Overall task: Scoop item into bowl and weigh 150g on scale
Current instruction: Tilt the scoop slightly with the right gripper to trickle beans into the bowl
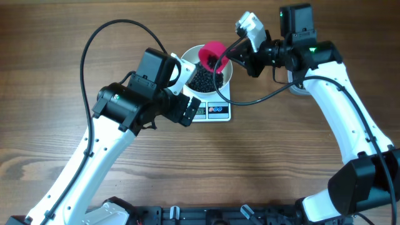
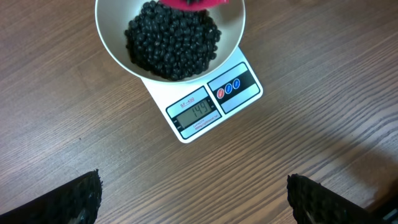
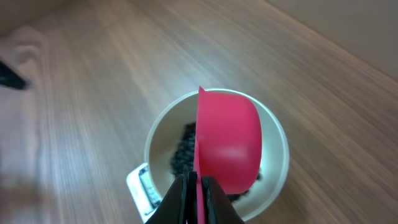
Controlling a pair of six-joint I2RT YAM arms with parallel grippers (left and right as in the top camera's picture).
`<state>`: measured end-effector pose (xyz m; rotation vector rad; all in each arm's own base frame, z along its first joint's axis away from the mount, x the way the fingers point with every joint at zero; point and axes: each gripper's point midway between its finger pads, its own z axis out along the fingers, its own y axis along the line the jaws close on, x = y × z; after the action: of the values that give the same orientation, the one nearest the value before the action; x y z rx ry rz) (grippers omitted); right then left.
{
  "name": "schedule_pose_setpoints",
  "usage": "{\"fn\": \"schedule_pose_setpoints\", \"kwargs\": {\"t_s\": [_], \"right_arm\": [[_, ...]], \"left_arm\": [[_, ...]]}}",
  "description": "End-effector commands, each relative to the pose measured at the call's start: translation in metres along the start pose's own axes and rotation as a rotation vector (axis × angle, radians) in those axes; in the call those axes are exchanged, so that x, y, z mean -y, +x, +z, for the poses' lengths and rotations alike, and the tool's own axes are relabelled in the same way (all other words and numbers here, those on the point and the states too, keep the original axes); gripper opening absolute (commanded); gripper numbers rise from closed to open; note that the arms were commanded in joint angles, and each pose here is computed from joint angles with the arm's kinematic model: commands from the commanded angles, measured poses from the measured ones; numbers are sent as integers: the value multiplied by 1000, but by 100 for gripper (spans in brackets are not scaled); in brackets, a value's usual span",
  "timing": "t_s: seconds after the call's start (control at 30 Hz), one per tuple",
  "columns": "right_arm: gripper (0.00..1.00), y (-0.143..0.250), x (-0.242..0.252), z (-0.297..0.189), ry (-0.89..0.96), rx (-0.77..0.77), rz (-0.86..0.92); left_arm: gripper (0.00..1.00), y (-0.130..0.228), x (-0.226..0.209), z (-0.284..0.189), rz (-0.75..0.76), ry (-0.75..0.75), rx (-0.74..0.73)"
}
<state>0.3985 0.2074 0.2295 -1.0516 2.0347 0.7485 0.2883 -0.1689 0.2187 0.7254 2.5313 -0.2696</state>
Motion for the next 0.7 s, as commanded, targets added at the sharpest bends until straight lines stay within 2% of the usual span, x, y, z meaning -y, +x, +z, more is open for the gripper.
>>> {"fn": "schedule_pose_setpoints", "kwargs": {"t_s": [0.0,0.17,0.23,0.33,0.53,0.6,0.67], "right_arm": [[4,-9,-5,-8,11,19,-20],[4,-9,-3,-8,20,18,-9],[4,-12,-23,-10,-89,50,-76],[4,-5,-3,-9,20,1,1],[4,-5,-3,-9,21,4,3],[4,-9,-18,-10,-67,32,-53],[4,-5,-7,-9,-2,5,-50]], "left_arm": [[100,0,-2,-1,-5,-8,5],[100,0,-2,-1,-4,-8,5],[100,0,-2,-1,-4,-8,5],[100,0,-2,-1,-5,-8,5],[100,0,-2,-1,-5,-8,5],[100,0,-2,-1,-5,-8,5],[100,0,-2,-1,-4,-8,5]]}}
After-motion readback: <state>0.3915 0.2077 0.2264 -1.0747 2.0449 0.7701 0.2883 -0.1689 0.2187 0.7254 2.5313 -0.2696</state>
